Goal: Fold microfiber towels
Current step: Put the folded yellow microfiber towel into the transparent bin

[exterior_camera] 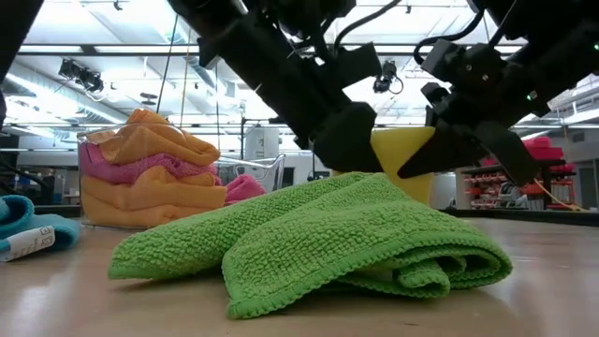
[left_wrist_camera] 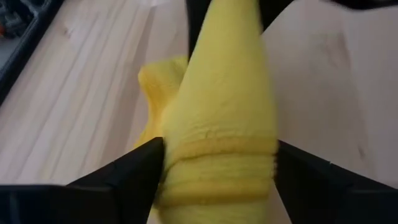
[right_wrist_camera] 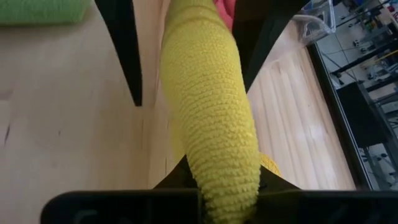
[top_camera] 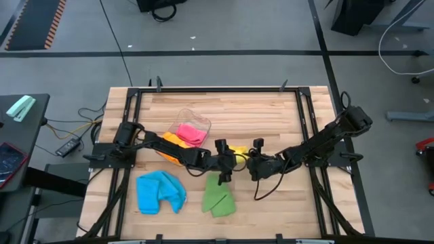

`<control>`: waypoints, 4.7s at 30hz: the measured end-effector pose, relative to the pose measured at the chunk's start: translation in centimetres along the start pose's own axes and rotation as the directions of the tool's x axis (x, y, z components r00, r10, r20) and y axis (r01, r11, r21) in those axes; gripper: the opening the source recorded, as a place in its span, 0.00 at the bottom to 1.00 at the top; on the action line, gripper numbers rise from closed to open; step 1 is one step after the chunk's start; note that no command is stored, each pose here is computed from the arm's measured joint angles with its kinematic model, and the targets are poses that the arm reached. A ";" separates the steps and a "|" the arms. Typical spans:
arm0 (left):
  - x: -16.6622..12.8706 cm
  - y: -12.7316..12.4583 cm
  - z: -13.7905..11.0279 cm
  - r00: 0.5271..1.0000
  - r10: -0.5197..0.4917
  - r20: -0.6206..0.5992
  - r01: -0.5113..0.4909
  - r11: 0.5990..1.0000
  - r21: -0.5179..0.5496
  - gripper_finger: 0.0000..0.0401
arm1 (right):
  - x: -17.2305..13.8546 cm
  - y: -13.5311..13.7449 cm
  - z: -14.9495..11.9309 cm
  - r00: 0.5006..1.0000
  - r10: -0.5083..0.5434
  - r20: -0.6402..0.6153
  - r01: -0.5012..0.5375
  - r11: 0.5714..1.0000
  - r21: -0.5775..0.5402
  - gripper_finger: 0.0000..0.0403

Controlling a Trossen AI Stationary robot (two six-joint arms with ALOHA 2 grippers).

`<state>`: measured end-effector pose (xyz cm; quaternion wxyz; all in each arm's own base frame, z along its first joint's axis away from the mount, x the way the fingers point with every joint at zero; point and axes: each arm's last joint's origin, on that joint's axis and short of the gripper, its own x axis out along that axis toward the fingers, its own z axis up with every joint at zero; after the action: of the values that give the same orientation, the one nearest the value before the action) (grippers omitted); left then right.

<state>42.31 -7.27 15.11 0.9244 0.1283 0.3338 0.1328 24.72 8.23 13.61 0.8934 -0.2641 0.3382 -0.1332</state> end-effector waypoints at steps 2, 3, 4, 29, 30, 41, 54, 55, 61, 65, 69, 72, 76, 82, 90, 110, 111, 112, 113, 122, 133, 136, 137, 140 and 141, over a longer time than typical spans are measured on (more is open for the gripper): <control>0.1 0.2 -0.1 1.000 0.004 -0.009 -0.004 1.000 -0.011 0.70 | 0.0 0.0 0.1 1.000 0.000 0.004 0.000 1.000 0.004 0.08; 0.1 0.2 -0.1 1.000 0.004 -0.009 -0.004 1.000 -0.012 0.68 | 0.0 0.0 0.1 1.000 0.002 0.005 -0.002 1.000 0.002 0.08; 0.1 0.2 -0.1 1.000 0.004 -0.008 -0.004 1.000 -0.013 0.67 | 0.0 0.0 0.1 1.000 0.004 0.007 -0.004 1.000 0.005 0.08; -2.7 0.9 0.7 0.997 -0.008 -0.071 0.008 1.000 0.004 0.10 | -0.4 -0.2 0.5 0.997 0.066 0.039 -0.066 0.998 0.002 0.39; -3.2 1.1 0.9 0.997 -0.009 -0.077 0.009 1.000 -0.002 0.12 | -0.7 -0.5 0.5 0.998 0.060 0.035 -0.060 0.998 0.000 0.42; -9.5 4.5 2.1 0.985 0.008 -0.175 -0.018 0.998 -0.058 0.11 | -4.0 -3.5 0.6 0.999 0.047 0.026 -0.050 0.993 0.107 0.52; -14.1 8.3 1.5 0.865 0.451 -0.220 -0.381 0.876 0.296 0.12 | -3.3 -3.1 0.0 0.999 0.044 -0.025 -0.042 0.994 0.105 0.53; -14.1 8.6 1.4 0.841 0.492 -0.224 -0.409 0.850 0.333 0.11 | -3.2 -3.1 0.0 0.999 0.045 -0.030 -0.042 0.994 0.101 0.53; -12.6 10.7 -0.3 0.735 0.587 -0.338 -0.444 0.794 0.415 0.12 | -3.1 -3.0 0.0 0.999 0.045 -0.029 -0.042 0.994 0.102 0.53; -11.2 11.5 -1.5 0.681 0.602 -0.418 -0.395 0.782 0.481 0.13 | -3.1 -3.0 0.0 0.999 0.045 -0.028 -0.042 0.994 0.102 0.53; -10.0 11.6 -2.3 0.680 0.540 -0.496 -0.233 0.800 0.552 0.13 | -3.0 -2.9 0.0 0.999 0.045 -0.026 -0.042 0.994 0.096 0.53; -9.4 11.8 -2.6 0.676 0.523 -0.519 -0.150 0.787 0.599 0.12 | -3.0 -2.9 0.0 0.999 0.045 -0.024 -0.042 0.994 0.098 0.53; -8.7 12.1 -2.9 0.676 0.488 -0.552 -0.029 0.767 0.641 0.15 | -3.0 -2.9 0.1 0.999 0.045 -0.024 -0.042 0.994 0.098 0.53; -8.1 12.2 -3.3 0.687 0.401 -0.606 0.117 0.762 0.637 0.16 | -3.0 -2.9 0.0 0.999 0.045 -0.029 -0.043 0.995 0.094 0.53; -9.1 11.9 -2.7 0.707 0.331 -0.625 0.085 0.838 0.540 0.11 | -3.0 -2.9 0.0 0.999 0.045 -0.027 -0.042 0.994 0.096 0.53; -9.8 19.3 -2.9 0.605 -0.409 -0.683 0.192 0.907 -0.374 0.09 | -3.0 -2.9 0.1 0.998 0.053 -0.022 -0.051 0.994 0.099 0.53; -9.8 19.5 -2.9 0.602 -0.439 -0.667 0.204 0.892 -0.403 0.11 | -3.0 -2.9 0.1 0.998 0.053 -0.023 -0.051 0.994 0.099 0.53; -9.7 19.6 -2.9 0.605 -0.457 -0.652 0.212 0.882 -0.422 0.12 | -3.0 -2.9 0.1 0.998 0.053 -0.023 -0.050 0.994 0.099 0.53; -9.6 19.7 -2.8 0.612 -0.462 -0.641 0.214 0.878 -0.429 0.13 | -3.0 -2.9 0.1 0.998 0.053 -0.023 -0.050 0.994 0.100 0.53; -9.3 19.7 -3.1 0.619 -0.470 -0.630 0.222 0.873 -0.434 0.10 | -3.1 -2.8 0.1 0.998 0.059 -0.021 -0.057 0.994 0.097 0.53; -8.4 19.0 -5.9 0.563 -0.539 -0.627 0.261 0.835 -0.484 0.12 | -3.1 -2.8 0.1 0.998 0.059 -0.020 -0.056 0.993 0.100 0.53; -8.2 19.4 -6.3 0.569 -0.538 -0.623 0.250 0.834 -0.492 0.09 | -3.1 -2.8 0.1 0.998 0.058 -0.020 -0.056 0.993 0.100 0.53; -8.1 19.6 -6.3 0.576 -0.536 -0.617 0.247 0.834 -0.493 0.09 | -3.1 -2.8 0.1 0.998 0.058 -0.020 -0.056 0.993 0.100 0.53; -7.6 19.7 -6.3 0.600 -0.529 -0.600 0.240 0.835 -0.495 0.10 | -3.1 -2.8 0.1 0.998 0.058 -0.020 -0.056 0.993 0.100 0.53; -7.5 19.7 -6.3 0.598 -0.529 -0.602 0.235 0.834 -0.499 0.10 | -3.1 -2.8 0.1 0.998 0.059 -0.020 -0.056 0.993 0.101 0.53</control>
<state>29.52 9.55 21.17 0.7304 -0.1863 0.6566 0.0270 22.35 7.22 16.86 0.9050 -0.2077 0.3489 -0.1273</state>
